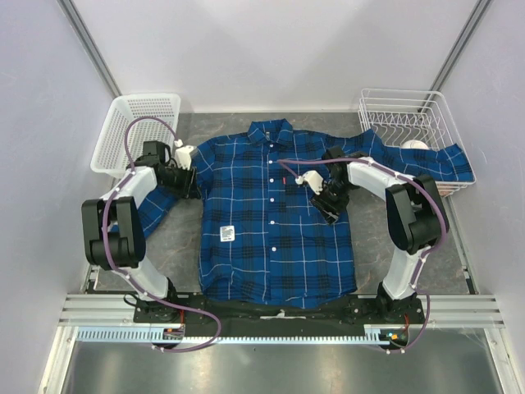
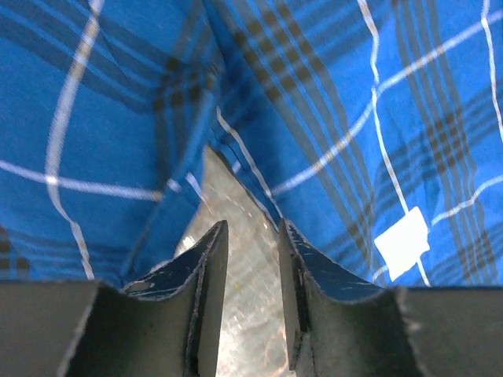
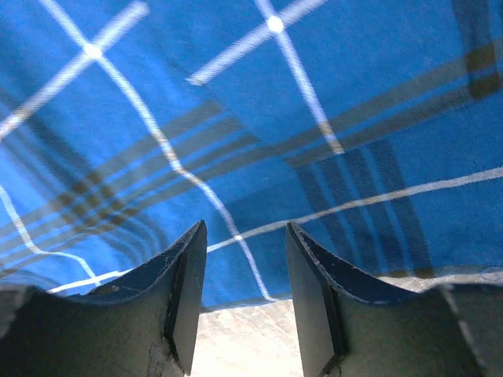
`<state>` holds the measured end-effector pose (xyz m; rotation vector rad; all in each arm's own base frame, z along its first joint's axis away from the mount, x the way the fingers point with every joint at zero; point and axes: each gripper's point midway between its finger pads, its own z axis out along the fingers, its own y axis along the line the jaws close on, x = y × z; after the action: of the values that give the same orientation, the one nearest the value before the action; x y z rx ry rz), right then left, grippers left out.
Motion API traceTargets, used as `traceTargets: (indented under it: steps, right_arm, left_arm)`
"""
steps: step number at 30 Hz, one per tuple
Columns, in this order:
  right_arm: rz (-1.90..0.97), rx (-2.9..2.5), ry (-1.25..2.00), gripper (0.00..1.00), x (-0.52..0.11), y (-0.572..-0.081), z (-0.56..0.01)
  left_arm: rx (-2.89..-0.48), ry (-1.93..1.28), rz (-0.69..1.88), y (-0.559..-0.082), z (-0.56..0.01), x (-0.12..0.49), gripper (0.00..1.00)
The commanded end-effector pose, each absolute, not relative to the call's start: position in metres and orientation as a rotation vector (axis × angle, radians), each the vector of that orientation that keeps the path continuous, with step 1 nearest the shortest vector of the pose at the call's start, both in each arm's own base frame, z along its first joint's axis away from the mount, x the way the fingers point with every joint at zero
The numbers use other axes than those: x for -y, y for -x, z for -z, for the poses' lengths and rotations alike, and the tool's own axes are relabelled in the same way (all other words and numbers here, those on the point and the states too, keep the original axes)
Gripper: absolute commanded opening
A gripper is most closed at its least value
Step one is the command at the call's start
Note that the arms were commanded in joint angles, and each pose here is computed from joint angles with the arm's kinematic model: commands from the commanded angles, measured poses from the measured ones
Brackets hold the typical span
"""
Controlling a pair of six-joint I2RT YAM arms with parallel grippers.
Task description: Pin the brooch onto the clothing
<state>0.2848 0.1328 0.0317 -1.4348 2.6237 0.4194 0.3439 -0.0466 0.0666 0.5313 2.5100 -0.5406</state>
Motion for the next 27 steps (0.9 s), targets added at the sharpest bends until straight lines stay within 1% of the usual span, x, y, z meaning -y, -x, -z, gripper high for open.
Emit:
traceTargets:
  steps: [1,4,7,13,15,16,17,18,19,21,22,23,24,26,27]
  right_arm:
    - [-0.248,-2.686,1.366,0.51,-0.108,-0.306,-0.013]
    - [-0.211,-2.727,1.333,0.5,-0.099,-0.307,-0.007]
    - [-0.179,-2.754,1.302,0.49,-0.088,-0.305,-0.004]
    - [-0.169,-2.772,1.284,0.49,-0.08,-0.303,-0.002]
    - [-0.173,-2.761,1.287,0.49,-0.082,-0.306,-0.006]
    - [-0.187,-2.744,1.301,0.49,-0.084,-0.307,-0.009]
    - [-0.215,-2.725,1.312,0.5,-0.088,-0.307,-0.014]
    - [-0.266,-2.704,1.314,0.52,-0.094,-0.306,-0.02]
    - [-0.299,-2.672,1.315,0.53,-0.099,-0.307,-0.03]
    - [-0.347,-2.636,1.326,0.57,-0.105,-0.307,-0.044]
    - [-0.395,-2.592,1.316,0.58,-0.113,-0.306,-0.057]
    - [-0.412,-2.562,1.32,0.6,-0.116,-0.307,-0.065]
    - [-0.426,-2.535,1.315,0.64,-0.119,-0.307,-0.073]
    - [-0.427,-2.459,1.285,0.68,-0.118,-0.311,-0.097]
    - [-0.422,-2.438,1.26,0.7,-0.116,-0.314,-0.106]
  left_arm:
    - [-2.488,-0.317,0.473,-0.39,-0.07,0.038,0.32]
    - [-2.548,-0.264,0.397,-0.389,-0.057,0.023,0.24]
    - [-2.586,-0.286,0.325,-0.379,-0.046,0.01,0.19]
    - [-2.639,-0.322,0.281,-0.369,-0.031,-0.002,0.15]
    - [-2.641,-0.366,0.329,-0.363,-0.033,0.004,0.15]
    - [-2.616,-0.453,0.364,-0.36,-0.036,0.009,0.17]
    - [-2.54,-0.519,0.477,-0.356,-0.052,0.026,0.19]
    - [-2.528,-0.559,0.54,-0.345,-0.057,0.035,0.23]
    - [-2.483,-0.622,0.565,-0.343,-0.067,0.04,0.3]
    - [-2.435,-0.7,0.605,-0.333,-0.091,0.056,0.38]
    - [-2.403,-0.741,0.623,-0.33,-0.099,0.063,0.46]
    - [-2.373,-0.766,0.633,-0.328,-0.106,0.068,0.5]
    - [-2.32,-0.808,0.634,-0.322,-0.12,0.078,0.58]
    - [-2.251,-0.893,0.645,-0.314,-0.128,0.089,0.62]
    - [-2.211,-1.002,0.66,-0.3,-0.129,0.112,0.63]
